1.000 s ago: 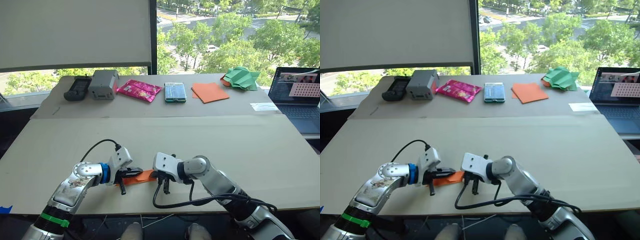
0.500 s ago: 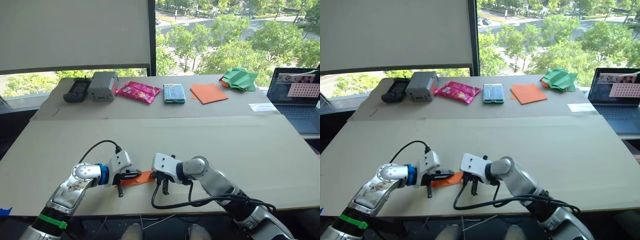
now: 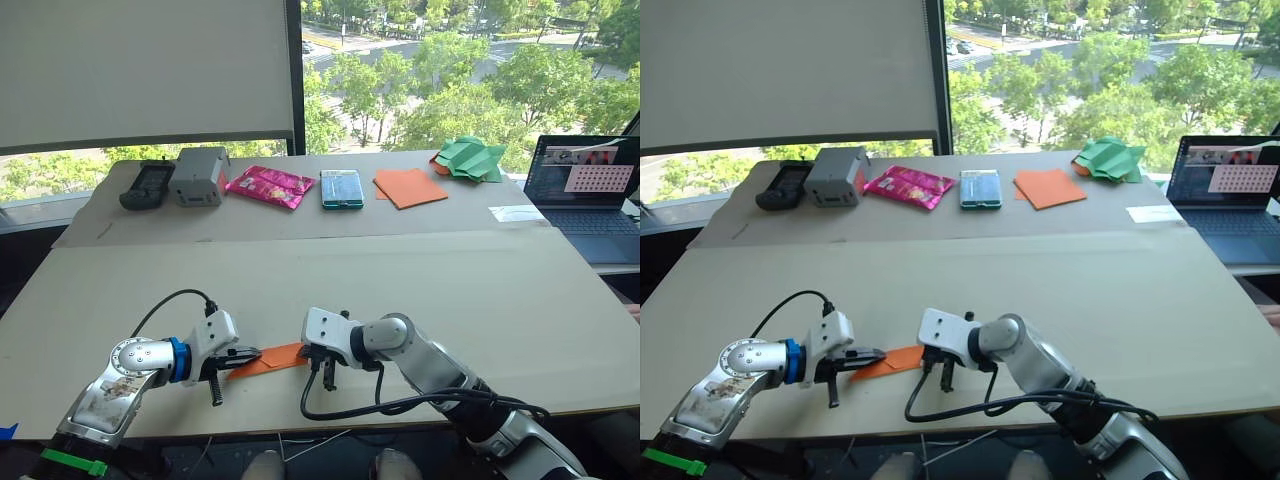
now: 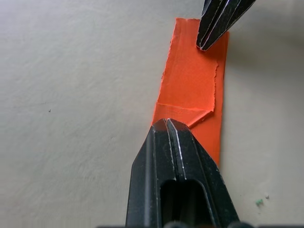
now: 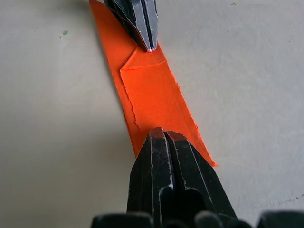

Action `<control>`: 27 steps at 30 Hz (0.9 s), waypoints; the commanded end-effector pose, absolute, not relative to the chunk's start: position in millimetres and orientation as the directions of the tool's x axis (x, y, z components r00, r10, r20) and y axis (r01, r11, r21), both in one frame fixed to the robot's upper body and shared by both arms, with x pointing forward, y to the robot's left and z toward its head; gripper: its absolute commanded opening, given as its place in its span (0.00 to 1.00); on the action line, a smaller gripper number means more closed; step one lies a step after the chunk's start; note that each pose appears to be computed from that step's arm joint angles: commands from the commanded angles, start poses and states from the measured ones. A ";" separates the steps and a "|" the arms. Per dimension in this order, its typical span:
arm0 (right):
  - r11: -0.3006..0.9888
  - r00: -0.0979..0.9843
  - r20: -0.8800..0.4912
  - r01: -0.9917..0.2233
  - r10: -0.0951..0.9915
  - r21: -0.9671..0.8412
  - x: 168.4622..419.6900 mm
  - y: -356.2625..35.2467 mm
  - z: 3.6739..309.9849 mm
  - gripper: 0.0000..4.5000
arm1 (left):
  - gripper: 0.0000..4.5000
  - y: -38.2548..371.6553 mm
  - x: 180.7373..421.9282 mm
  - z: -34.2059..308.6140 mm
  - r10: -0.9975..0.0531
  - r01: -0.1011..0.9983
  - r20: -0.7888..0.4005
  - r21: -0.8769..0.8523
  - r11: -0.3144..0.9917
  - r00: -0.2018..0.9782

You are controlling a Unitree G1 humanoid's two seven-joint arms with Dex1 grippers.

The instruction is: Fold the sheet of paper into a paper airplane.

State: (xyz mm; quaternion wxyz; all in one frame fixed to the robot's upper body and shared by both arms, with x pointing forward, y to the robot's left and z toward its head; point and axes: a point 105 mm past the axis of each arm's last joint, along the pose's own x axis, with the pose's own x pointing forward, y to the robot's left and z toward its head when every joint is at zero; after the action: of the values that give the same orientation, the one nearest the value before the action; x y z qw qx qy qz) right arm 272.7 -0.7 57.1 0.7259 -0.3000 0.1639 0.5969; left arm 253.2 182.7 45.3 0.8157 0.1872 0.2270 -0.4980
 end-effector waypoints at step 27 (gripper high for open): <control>0.236 0.340 -0.350 -0.922 0.873 -0.306 259.3 -14.4 138.9 0.01 | 0.00 202.5 226.1 103.7 -0.774 0.823 -0.400 -0.080 0.562 0.490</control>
State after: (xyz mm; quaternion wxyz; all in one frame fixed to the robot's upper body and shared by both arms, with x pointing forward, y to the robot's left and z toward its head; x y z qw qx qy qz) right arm 264.6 -15.2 112.9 0.7753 -0.2452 0.1002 0.5734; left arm 230.1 202.6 95.0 0.8588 0.0687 0.2110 -0.4617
